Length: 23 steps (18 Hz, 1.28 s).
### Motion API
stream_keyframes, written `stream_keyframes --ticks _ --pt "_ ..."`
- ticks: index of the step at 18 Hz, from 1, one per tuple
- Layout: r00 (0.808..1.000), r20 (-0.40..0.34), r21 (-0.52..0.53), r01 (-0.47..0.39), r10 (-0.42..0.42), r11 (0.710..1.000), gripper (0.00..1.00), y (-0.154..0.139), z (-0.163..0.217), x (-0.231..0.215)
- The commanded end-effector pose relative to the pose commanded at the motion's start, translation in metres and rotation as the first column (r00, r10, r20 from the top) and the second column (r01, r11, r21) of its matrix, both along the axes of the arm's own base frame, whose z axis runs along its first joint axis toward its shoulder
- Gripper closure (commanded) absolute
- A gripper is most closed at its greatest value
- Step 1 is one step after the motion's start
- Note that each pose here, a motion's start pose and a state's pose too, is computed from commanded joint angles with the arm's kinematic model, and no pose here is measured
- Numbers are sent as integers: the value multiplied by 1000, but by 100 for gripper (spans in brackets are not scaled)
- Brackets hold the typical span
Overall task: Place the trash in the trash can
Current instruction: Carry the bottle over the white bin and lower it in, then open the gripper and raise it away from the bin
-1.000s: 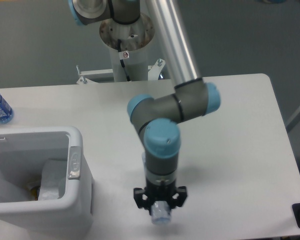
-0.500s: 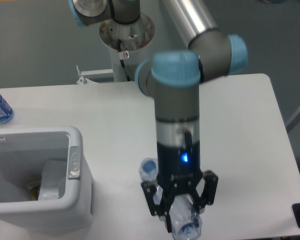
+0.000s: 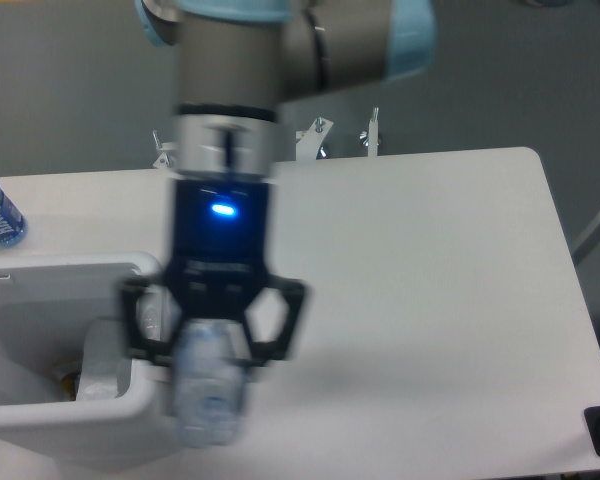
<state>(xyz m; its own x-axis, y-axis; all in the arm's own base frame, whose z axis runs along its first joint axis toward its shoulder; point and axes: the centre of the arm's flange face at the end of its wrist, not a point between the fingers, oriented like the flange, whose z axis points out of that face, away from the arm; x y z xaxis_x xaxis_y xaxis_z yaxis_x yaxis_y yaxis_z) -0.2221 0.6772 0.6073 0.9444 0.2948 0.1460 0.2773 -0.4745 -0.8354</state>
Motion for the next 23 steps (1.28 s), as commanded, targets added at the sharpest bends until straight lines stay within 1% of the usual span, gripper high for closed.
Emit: stream_keyframes --ticks 2,3,4,5,10,12,14,16,18,19,21,22,23 --pt "999 12 -24 31 -31 999 43 12 -17 17" --pt "999 19 -40 48 -47 998 39 18 -28 27" --pt "999 21 -45 48 -47 998 13 18 -30 28" --pt "998 24 -53 52 -51 997 1 20 -35 29" --pt "999 34 -85 44 -41 995 0 16 -50 31" --pt "1000 20 -94 6 -4 996 0 12 -51 17" --pt "996 -14 -114 -84 83 990 0 1 -53 -16" --pt "981 -57 -140 -190 183 972 0 -11 -58 -53" --pt "956 -131 -178 -284 263 942 0 -25 -65 -90" --pt "943 -168 -199 -316 286 927 0 -34 -68 -108" --pt "924 -240 -257 -356 298 899 0 -56 -77 -140" --pt "916 -284 -290 -363 282 886 0 -69 -78 -154" --pt "907 -334 -330 -368 257 869 0 -81 -72 -158"
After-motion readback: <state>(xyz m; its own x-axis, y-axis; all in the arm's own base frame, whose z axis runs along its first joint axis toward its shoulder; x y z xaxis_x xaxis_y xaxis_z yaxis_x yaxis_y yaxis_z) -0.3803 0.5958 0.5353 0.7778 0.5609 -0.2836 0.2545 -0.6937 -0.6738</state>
